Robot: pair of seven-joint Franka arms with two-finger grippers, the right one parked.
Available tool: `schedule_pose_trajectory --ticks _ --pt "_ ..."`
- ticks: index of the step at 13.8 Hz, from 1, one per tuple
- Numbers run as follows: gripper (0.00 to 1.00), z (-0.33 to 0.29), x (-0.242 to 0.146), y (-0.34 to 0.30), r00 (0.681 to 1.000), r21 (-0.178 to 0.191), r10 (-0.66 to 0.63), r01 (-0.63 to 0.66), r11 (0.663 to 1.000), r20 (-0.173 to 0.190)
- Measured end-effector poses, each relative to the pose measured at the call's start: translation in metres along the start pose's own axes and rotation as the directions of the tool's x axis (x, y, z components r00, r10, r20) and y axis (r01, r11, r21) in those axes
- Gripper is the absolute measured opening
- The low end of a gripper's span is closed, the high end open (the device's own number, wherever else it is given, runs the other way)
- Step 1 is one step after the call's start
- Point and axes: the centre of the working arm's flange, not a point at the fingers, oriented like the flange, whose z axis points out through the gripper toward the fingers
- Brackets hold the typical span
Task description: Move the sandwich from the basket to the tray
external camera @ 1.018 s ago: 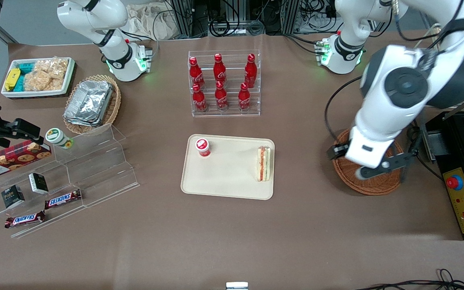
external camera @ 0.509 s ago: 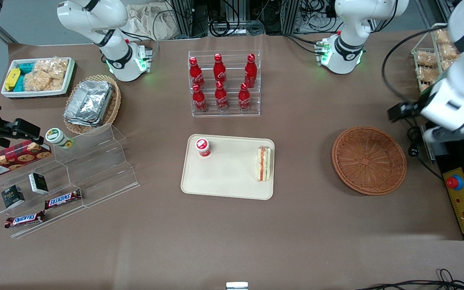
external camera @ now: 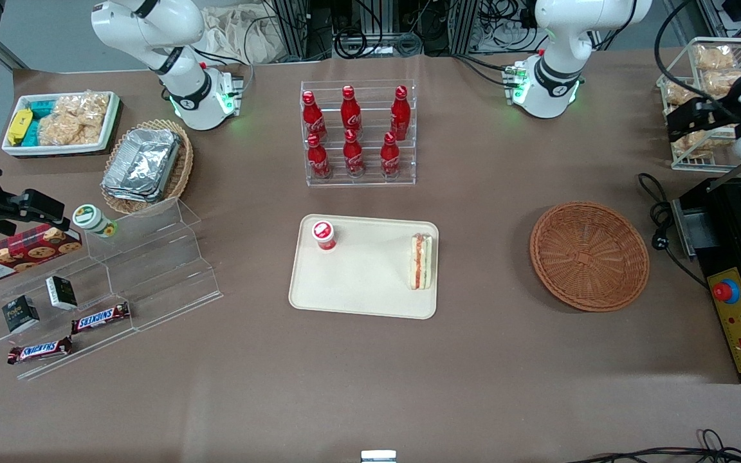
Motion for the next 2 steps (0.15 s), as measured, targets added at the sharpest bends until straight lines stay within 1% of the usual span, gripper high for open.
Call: schedule_pose_trajectory --ticks 2 --pt "1.00 0.0015 -0.0009 -0.0084 1.000 -0.012 0.023 -0.023 1.000 0.003"
